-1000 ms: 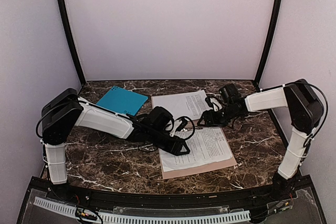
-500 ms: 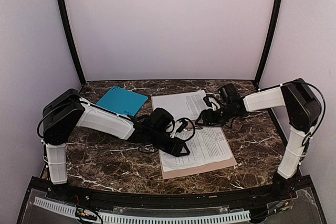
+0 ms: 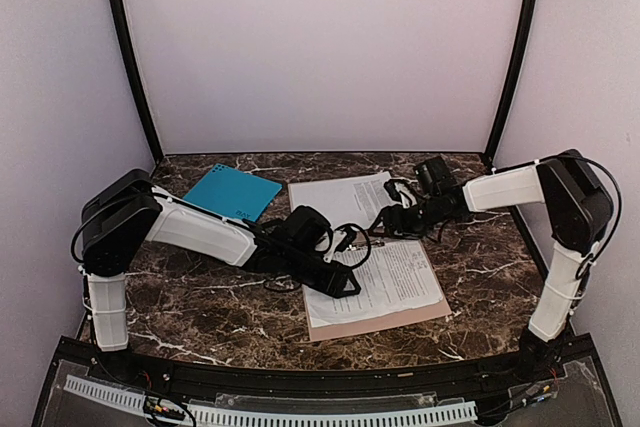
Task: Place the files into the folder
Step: Close the spring clip on the folder.
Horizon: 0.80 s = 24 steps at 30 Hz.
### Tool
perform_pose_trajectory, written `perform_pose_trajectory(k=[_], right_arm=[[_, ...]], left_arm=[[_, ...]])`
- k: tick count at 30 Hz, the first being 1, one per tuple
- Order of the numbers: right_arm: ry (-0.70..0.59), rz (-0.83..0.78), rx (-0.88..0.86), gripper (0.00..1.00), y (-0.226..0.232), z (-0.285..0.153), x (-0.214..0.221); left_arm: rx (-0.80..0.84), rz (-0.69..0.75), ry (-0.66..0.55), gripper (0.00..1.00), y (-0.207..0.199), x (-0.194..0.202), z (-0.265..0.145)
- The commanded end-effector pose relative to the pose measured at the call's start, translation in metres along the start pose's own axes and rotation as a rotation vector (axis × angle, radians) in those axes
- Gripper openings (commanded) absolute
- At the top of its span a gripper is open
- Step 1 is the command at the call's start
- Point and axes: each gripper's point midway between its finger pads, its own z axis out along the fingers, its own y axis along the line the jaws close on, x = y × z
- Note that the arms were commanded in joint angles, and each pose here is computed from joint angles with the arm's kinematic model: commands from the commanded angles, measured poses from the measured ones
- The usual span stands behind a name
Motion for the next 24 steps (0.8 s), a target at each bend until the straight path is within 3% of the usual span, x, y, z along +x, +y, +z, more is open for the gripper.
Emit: perform_pose_trajectory(k=[1, 12, 24], right_arm=[[-0.053, -0.05, -0.048, 0.74, 0.03, -0.012, -0.019], [-0.016, -0.1, -0.11, 0.73, 0.069, -0.005, -0.008], [-0.036, -0.106, -0.003, 0.75, 0.042, -0.033, 0.003]], left_arm=[[-0.031, -0.014, 0.029, 0.55, 0.007, 0.011, 0.002], [-0.042, -0.019, 0.032, 0.55, 0.009, 0.012, 0.003], [-0.04, -0.016, 0.024, 0.55, 0.007, 0.006, 0.002]])
